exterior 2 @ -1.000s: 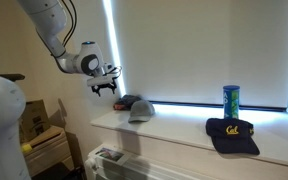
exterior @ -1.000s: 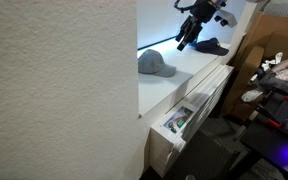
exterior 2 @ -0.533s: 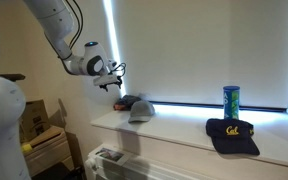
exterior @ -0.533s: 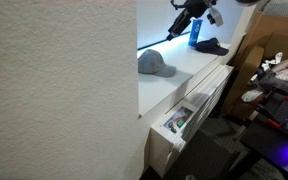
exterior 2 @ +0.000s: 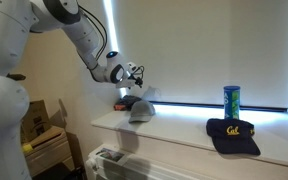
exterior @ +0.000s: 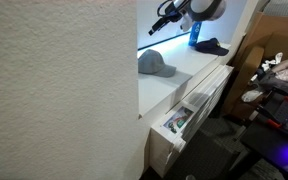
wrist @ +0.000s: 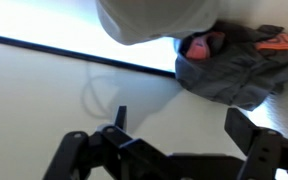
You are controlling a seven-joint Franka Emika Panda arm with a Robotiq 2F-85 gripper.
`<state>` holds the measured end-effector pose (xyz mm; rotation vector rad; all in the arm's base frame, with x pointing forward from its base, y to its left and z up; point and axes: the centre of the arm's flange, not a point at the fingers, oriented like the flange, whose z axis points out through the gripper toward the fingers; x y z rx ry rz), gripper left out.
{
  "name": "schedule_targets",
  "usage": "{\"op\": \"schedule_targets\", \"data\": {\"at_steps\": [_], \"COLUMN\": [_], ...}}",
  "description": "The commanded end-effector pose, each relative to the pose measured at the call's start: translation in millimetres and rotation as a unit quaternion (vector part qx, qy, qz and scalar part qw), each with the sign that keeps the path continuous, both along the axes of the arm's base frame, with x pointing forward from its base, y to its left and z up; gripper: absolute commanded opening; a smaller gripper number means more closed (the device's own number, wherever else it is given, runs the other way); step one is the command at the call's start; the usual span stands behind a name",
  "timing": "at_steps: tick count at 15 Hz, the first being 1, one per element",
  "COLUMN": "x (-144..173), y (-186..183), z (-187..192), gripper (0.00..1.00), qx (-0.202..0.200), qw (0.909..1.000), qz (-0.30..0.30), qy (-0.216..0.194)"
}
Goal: Move the grey cap to the right and then back to the left
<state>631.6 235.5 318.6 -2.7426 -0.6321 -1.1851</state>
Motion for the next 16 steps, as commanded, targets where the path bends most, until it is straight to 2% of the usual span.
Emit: {"op": "schedule_targets", "data": {"at_steps": [1, 3, 5, 7, 10, 11, 12, 15, 16], "x": [9, 18, 18, 18, 22, 18, 21, 27, 28], "y": [-13, -25, -22, -22, -40, -56, -34, -58, -57], "z": [-10, -19, -18, 10, 15, 21, 9, 19, 16], "gripper": [1.0, 1.0, 1.0, 1.0, 1.0, 1.0, 1.0, 1.0, 1.0], "qx": [-0.008, -0.019, -0.017, 0.028, 0.065, 0.07, 0.054, 0.065, 0.069], "qw": [0.9996, 0.9984, 0.9983, 0.9943, 0.9821, 0.9787, 0.9858, 0.9812, 0.9772], "qz": [-0.024, -0.05, -0.051, -0.071, -0.126, -0.147, -0.121, -0.145, -0.142], "qy": [0.013, 0.021, 0.021, 0.074, 0.124, 0.126, 0.104, 0.11, 0.142]}}
